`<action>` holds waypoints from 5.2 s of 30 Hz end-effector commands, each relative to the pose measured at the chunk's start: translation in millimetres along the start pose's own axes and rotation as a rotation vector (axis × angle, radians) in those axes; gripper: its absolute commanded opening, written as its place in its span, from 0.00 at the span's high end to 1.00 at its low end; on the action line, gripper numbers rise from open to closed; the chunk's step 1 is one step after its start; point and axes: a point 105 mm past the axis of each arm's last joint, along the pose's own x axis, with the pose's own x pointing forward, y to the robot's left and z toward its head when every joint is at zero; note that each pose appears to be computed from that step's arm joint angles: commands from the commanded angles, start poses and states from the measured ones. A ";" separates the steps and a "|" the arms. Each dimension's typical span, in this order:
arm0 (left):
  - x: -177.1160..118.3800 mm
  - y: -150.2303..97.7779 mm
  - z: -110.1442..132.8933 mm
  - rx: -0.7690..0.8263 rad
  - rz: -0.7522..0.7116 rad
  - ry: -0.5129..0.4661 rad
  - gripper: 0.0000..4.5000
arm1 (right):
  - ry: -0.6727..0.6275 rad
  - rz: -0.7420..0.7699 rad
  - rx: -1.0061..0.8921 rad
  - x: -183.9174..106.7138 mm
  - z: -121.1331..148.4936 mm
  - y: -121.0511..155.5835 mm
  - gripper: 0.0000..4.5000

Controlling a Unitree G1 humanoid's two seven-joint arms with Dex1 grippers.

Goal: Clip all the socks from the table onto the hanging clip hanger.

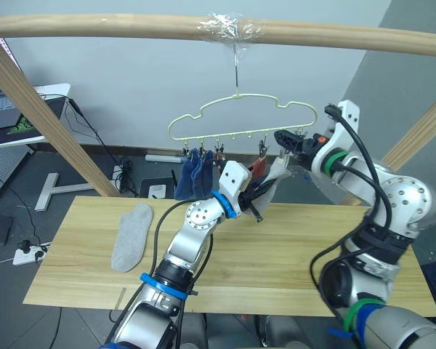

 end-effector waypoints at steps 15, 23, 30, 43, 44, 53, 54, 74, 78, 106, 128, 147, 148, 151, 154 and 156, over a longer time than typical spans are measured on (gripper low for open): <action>-31.5 8.2 -25.6 -0.228 0.007 0.096 0.31 | -0.209 -0.129 -0.436 -36.7 -29.6 -8.2 0.00; -74.9 34.0 -3.3 -0.096 0.030 0.092 0.30 | -0.320 -0.216 -0.447 -18.0 -33.3 -5.2 0.27; -77.6 40.1 8.7 -0.052 0.072 0.075 0.30 | -0.359 -0.217 -0.414 -1.3 -35.6 -2.3 0.57; -77.1 38.4 12.6 -0.043 0.088 0.066 0.30 | -0.347 -0.240 -0.386 15.3 -38.3 -11.4 0.81; -77.2 38.8 12.7 -0.042 0.089 0.067 0.30 | -0.345 -0.240 -0.384 15.7 -38.9 -11.6 0.81; -75.2 36.8 14.3 -0.040 0.083 0.061 0.30 | -0.339 -0.250 -0.353 16.6 -43.2 -13.1 0.81; -75.0 36.9 14.6 -0.040 0.083 0.060 0.30 | -0.340 -0.246 -0.353 16.7 -43.1 -12.3 0.81; -73.4 40.7 14.9 -0.034 0.098 0.056 0.30 | -0.348 -0.241 -0.360 18.0 -42.4 -8.1 0.73; -71.9 40.4 15.9 -0.034 0.096 0.050 0.30 | -0.353 -0.251 -0.354 19.2 -40.7 -8.5 0.62; -61.7 38.1 55.1 -0.068 0.051 -0.113 0.30 | -0.380 -0.210 -0.341 40.4 -33.0 3.6 0.62; -58.8 25.6 65.9 -0.115 0.009 -0.149 0.30 | -0.369 -0.204 -0.364 41.4 -33.9 -2.5 0.98; -61.7 23.3 58.8 -0.105 0.034 -0.132 0.30 | -0.334 -0.181 -0.371 40.7 -40.6 -2.9 0.76; -61.0 22.6 59.3 -0.106 0.027 -0.133 0.30 | -0.333 -0.186 -0.372 41.1 -40.5 -3.4 0.69; -60.7 21.4 59.4 -0.109 0.019 -0.133 0.30 | -0.333 -0.196 -0.377 41.7 -40.3 -4.0 0.44; -60.2 21.7 59.7 -0.108 0.020 -0.134 0.30 | -0.335 -0.199 -0.375 41.9 -39.9 -4.3 0.36; -60.1 21.8 60.1 -0.108 0.020 -0.134 0.30 | -0.336 -0.201 -0.373 41.9 -39.6 -4.3 0.36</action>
